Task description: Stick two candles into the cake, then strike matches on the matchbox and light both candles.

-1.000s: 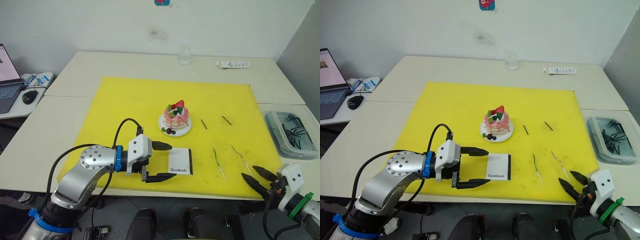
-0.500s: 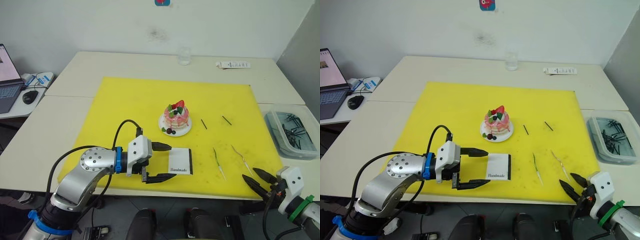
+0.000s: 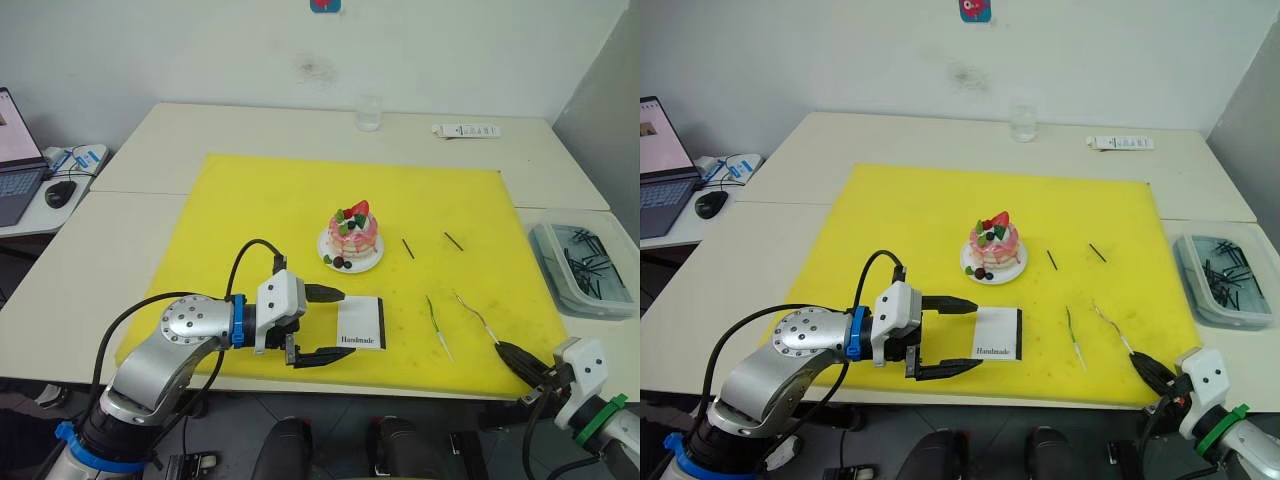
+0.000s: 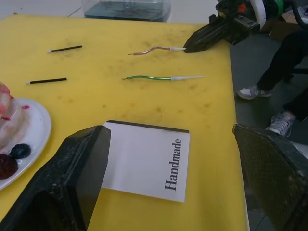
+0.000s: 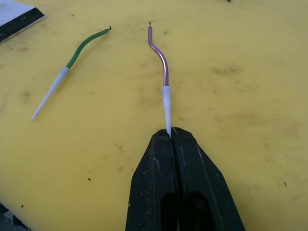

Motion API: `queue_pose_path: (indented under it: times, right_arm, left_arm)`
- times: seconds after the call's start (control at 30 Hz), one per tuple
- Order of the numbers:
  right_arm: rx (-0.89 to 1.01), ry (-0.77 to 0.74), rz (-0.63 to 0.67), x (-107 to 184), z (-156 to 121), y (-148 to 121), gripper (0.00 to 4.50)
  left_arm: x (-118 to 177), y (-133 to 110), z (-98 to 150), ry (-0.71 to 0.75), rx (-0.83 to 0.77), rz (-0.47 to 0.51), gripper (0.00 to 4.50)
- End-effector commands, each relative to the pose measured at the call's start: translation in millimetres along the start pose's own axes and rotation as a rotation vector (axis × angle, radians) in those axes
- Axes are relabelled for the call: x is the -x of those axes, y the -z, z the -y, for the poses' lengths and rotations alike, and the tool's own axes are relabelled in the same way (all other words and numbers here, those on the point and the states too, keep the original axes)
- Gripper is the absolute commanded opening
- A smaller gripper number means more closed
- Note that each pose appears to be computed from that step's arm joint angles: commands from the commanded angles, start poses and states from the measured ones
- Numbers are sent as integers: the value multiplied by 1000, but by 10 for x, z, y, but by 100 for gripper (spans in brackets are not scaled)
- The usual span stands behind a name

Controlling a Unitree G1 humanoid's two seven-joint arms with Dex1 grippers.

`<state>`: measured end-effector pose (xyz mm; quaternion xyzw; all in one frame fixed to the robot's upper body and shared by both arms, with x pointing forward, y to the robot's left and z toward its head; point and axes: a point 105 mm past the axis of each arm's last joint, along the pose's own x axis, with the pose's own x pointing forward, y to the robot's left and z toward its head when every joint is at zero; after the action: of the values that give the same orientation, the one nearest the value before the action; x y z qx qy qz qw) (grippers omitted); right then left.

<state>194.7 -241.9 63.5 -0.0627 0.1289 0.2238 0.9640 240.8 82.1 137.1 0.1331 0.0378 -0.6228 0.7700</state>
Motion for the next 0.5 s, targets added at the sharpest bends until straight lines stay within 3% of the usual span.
queue_pose_path:
  times: [0.03, 0.23, 0.43, 0.5]
  right_arm:
    - [11, -5, 70, -18, 25, -186, 1]
    - [66, -222, 341, -332, -321, -1172, 1]
    - [164, -399, 528, -710, -756, -1810, 1]
    - [163, -406, 564, -826, -822, -1923, 0]
  left_arm:
    - [8, -106, -4, -31, 97, 86, 450]
    - [-51, -455, -52, 6, 490, 331, 450]
    - [-155, -734, -291, -68, 687, 536, 450]
    - [-169, -805, -405, -120, 714, 598, 410]
